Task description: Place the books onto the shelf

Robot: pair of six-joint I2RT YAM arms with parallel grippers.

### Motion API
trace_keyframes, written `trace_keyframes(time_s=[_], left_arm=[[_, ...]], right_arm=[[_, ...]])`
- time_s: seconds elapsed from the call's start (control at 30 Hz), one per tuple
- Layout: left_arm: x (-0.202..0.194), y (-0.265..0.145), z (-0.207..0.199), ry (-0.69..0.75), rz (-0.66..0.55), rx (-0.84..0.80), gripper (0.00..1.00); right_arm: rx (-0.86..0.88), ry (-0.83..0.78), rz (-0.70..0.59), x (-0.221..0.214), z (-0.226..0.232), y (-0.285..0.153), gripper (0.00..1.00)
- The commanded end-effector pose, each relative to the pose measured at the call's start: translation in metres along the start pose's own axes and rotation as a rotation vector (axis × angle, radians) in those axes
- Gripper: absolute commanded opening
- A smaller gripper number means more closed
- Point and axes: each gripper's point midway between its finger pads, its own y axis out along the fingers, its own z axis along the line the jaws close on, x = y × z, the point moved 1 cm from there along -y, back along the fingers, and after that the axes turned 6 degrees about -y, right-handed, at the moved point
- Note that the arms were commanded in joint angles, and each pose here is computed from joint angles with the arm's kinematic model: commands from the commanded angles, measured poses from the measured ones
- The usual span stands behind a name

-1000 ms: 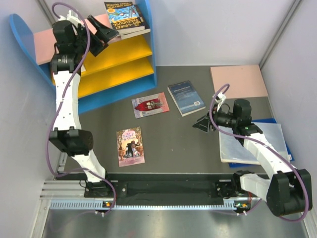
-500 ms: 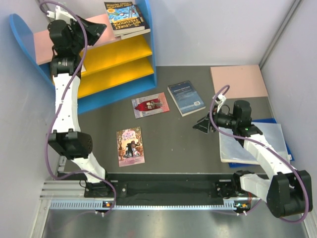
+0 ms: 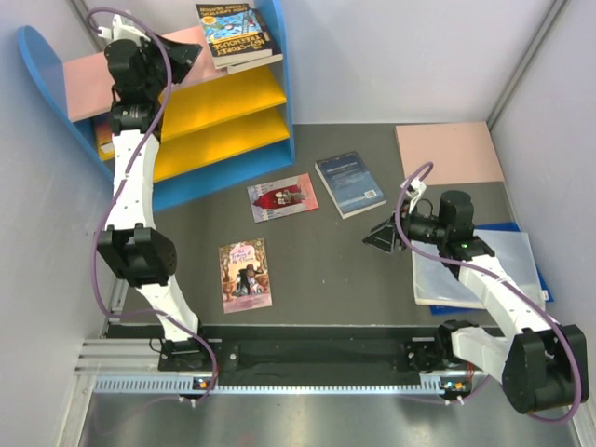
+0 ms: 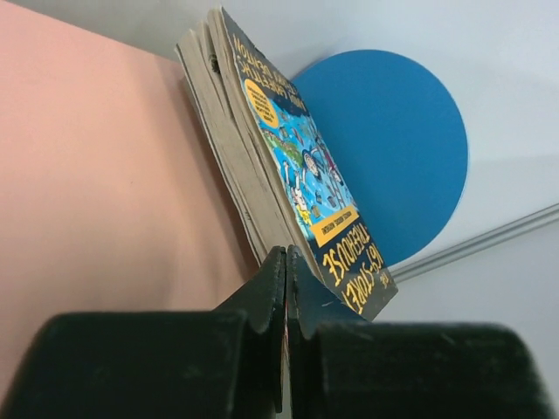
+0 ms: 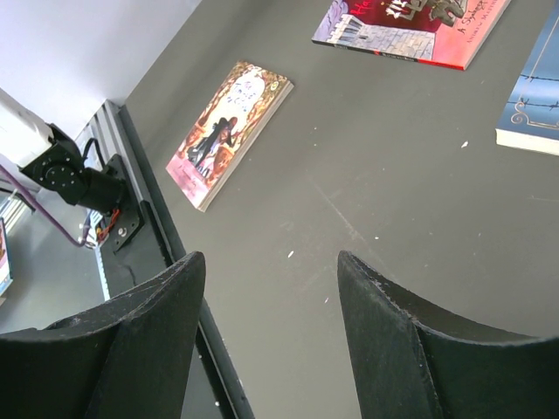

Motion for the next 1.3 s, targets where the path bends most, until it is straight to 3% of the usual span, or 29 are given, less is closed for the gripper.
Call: trace_keyframes(time_s=[0.0,0.57,0.97,1.27], left_arm=[[0.023,-0.001,-0.027,0.032,-0.083,-0.092,0.00],[-0.017,0.036,-0.033,-0.012,0.005,-0.164,0.00],[-0.007,0.037,-0.025,-0.017,-0.059,-0.096,0.00],[0.014,-0.018,-0.016,0.096,-0.174,0.075,0.00]], right_arm=[[0.024,-0.055,-0.031,0.008,0.007,-0.001,0.62],[0.019,-0.053,-0.029,0.007,0.008,-0.002,0.62],[0.024,-0.048,-0.031,0.004,0.009,-0.002,0.62],[-0.046,-0.065,-0.059,0.018,0.004,-0.005,0.61]])
